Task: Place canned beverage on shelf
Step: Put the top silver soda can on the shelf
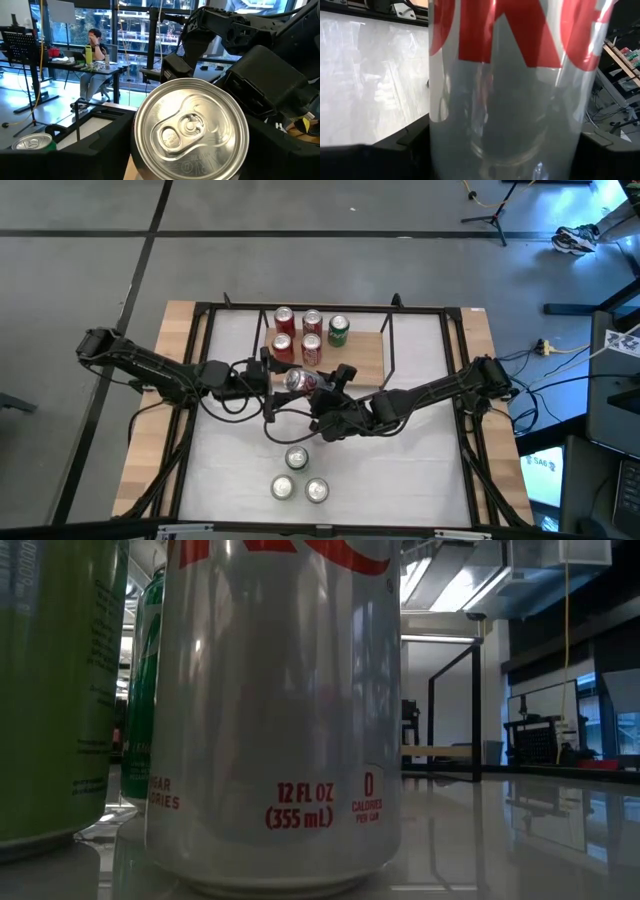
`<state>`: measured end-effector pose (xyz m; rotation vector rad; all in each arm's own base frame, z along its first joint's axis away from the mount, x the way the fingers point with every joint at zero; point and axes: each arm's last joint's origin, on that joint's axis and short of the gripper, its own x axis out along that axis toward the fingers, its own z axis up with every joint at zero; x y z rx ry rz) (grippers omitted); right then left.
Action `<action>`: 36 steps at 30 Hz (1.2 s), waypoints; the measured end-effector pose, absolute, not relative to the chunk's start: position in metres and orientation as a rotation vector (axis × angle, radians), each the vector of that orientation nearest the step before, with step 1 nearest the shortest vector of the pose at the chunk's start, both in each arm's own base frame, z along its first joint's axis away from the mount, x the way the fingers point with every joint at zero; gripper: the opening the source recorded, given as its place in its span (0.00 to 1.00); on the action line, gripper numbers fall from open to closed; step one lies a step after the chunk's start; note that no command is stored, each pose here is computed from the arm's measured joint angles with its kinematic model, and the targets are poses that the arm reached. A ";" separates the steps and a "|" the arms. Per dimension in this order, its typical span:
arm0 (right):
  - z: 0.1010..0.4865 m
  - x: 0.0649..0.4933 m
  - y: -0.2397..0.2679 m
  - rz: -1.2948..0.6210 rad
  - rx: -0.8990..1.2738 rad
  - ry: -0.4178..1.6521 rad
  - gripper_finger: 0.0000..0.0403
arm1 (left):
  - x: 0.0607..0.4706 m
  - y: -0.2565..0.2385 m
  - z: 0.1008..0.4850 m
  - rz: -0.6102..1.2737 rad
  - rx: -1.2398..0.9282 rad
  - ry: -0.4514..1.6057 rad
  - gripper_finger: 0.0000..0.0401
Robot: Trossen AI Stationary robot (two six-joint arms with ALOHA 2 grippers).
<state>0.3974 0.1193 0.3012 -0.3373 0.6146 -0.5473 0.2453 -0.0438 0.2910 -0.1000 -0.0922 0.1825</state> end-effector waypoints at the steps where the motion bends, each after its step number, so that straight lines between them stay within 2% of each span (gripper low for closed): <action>1: 0.302 0.397 0.119 -0.546 -0.337 0.615 0.75 | 0.245 -0.044 0.291 0.182 -0.100 -0.092 0.71; 29: 0.309 0.388 0.120 -0.512 -0.350 0.644 0.76 | 0.245 -0.044 0.293 0.175 -0.105 -0.111 0.71; 32: 0.308 0.389 0.119 -0.510 -0.350 0.645 0.79 | 0.245 -0.044 0.293 0.174 -0.105 -0.110 0.71; 36: 0.308 0.389 0.120 -0.496 -0.348 0.652 0.88 | 0.245 -0.044 0.292 0.169 -0.093 -0.108 0.71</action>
